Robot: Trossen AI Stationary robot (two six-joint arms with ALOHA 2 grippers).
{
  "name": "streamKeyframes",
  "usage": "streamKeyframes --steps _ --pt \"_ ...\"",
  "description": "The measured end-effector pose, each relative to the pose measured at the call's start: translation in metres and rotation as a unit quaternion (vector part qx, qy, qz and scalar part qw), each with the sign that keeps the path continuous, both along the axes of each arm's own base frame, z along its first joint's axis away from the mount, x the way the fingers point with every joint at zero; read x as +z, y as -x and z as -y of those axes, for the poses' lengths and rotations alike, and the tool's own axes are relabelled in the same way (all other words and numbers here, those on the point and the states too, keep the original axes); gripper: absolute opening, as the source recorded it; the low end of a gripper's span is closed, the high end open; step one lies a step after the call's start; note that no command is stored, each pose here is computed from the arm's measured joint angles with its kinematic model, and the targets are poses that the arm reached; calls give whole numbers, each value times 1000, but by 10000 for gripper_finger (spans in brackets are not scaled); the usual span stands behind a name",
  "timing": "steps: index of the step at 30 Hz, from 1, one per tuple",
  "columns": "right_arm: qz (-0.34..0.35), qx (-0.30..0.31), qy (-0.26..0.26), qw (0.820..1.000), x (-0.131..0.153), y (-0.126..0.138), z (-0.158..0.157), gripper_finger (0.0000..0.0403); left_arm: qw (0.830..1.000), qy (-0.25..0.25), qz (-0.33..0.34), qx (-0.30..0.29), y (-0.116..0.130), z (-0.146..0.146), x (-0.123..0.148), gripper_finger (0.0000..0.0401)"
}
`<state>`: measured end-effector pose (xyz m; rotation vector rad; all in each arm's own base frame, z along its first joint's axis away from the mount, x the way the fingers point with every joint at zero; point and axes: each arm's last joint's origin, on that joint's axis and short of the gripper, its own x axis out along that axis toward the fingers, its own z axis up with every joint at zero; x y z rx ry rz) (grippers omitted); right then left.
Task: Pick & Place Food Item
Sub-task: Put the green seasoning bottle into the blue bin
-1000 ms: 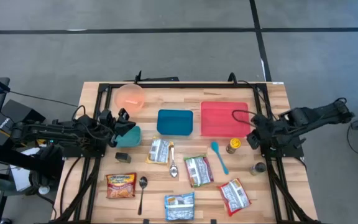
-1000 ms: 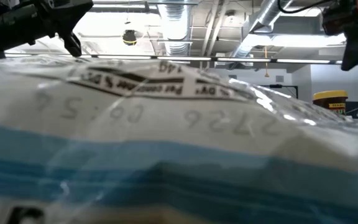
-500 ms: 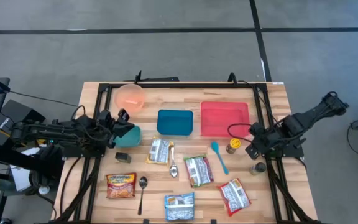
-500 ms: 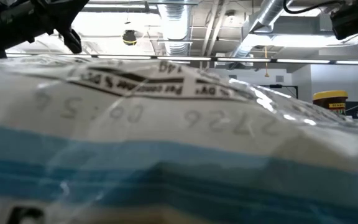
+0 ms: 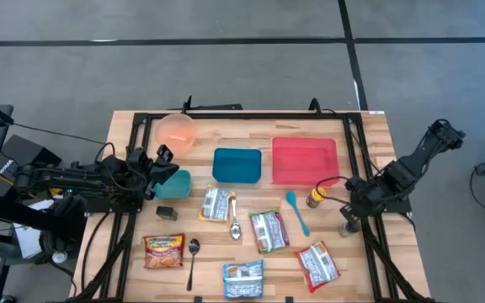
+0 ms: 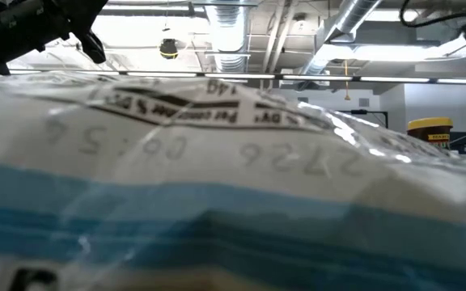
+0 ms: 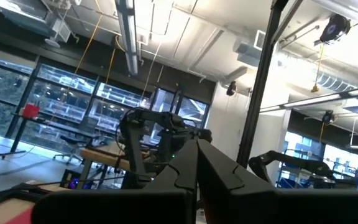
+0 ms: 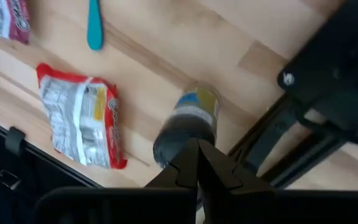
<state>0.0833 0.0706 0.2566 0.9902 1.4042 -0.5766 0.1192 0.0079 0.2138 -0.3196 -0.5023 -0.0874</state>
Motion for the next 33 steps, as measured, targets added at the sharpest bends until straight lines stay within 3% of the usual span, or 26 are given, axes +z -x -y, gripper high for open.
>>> streamKeyframes --steps 9,16,33 --pt "-82 5 -12 997 -9 15 -39 0 1000 0 -1 0 0 0 0 0" --pt "-85 27 4 996 -17 21 -62 0 1000 0 1 0 0 0 0 0" --pt "-64 73 53 994 -44 7 -77 0 1000 1 0 0 0 0 0 0"
